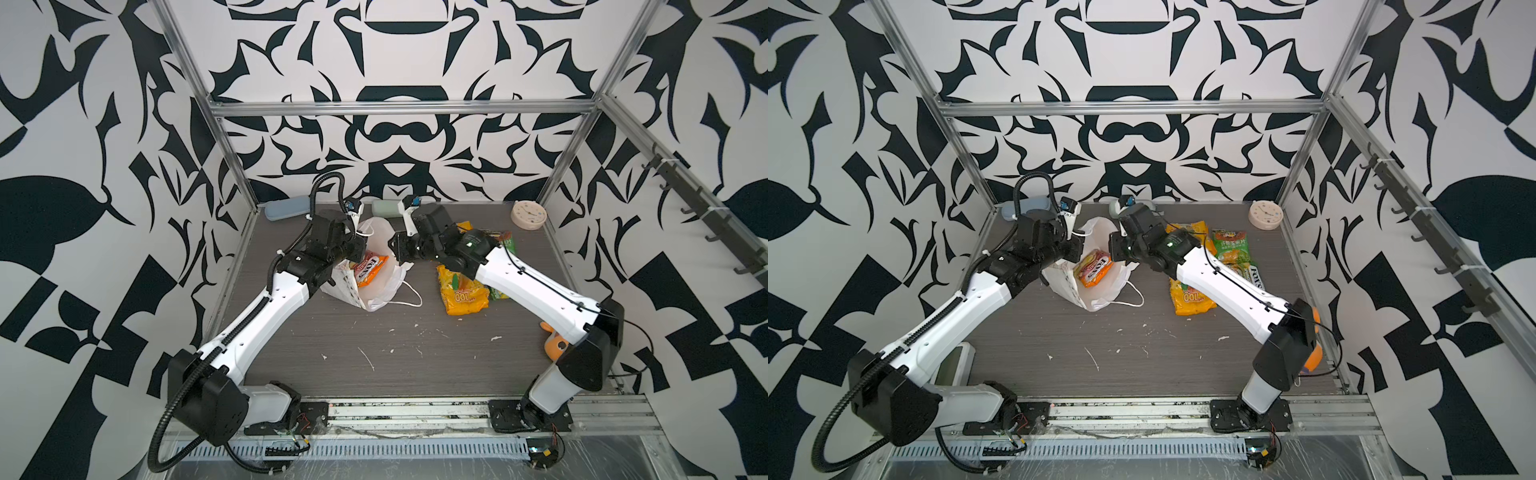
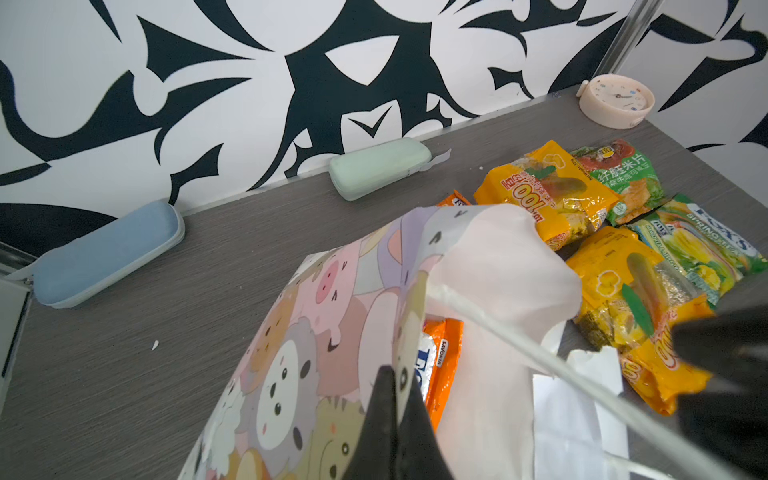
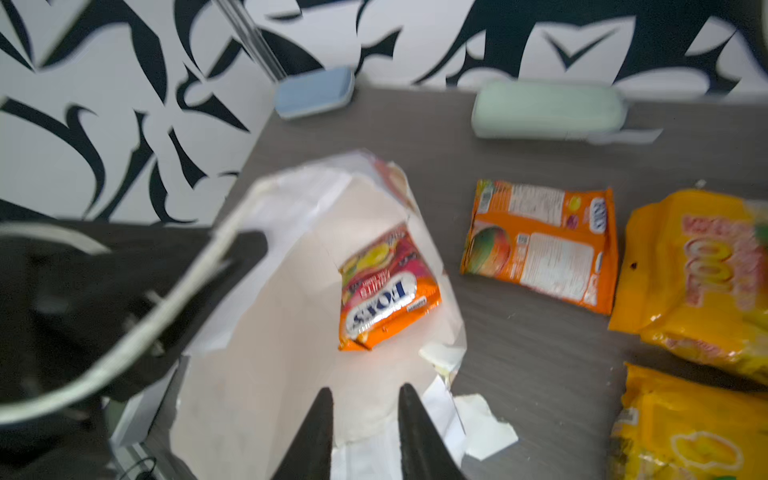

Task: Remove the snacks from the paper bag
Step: 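Reach the right gripper into the bag and grasp the orange Fox's packet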

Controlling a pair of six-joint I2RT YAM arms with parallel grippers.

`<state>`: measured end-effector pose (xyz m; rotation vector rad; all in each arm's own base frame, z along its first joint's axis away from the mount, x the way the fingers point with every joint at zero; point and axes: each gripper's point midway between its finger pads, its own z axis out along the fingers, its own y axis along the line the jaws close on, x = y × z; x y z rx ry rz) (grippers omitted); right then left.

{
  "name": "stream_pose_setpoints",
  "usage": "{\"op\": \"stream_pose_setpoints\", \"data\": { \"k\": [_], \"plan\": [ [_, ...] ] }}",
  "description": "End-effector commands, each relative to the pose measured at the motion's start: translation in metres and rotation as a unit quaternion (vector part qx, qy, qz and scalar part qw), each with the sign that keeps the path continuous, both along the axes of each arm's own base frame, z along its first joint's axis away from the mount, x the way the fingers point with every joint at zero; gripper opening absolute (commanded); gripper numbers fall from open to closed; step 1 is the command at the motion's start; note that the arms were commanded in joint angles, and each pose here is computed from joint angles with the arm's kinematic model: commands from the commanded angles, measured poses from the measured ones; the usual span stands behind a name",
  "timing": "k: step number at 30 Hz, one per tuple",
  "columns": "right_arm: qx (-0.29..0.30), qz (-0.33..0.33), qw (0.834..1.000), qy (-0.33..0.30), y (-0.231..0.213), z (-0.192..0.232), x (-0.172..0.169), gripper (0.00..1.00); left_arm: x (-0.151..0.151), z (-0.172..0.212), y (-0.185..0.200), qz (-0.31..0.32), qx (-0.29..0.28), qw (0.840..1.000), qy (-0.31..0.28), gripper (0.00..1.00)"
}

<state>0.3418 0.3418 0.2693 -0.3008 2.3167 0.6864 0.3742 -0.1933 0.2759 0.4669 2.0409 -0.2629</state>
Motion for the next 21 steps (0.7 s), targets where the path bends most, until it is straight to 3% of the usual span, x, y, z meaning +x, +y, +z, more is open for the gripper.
{"op": "stream_pose_setpoints", "data": {
  "k": [1,8,21],
  "plan": [
    [0.059,0.002,0.998,0.007,0.019,0.023,-0.005,0.28,0.006,0.026,-0.003,-0.002,-0.021,0.999,-0.031,0.0],
    [0.041,-0.038,0.996,0.067,0.031,-0.022,-0.001,0.25,0.007,0.024,-0.007,-0.007,-0.028,0.999,-0.026,0.0],
    [0.024,-0.121,0.985,0.119,0.038,-0.086,0.013,0.43,0.007,0.022,-0.011,-0.016,-0.033,0.999,-0.022,0.0]
  ]
}}
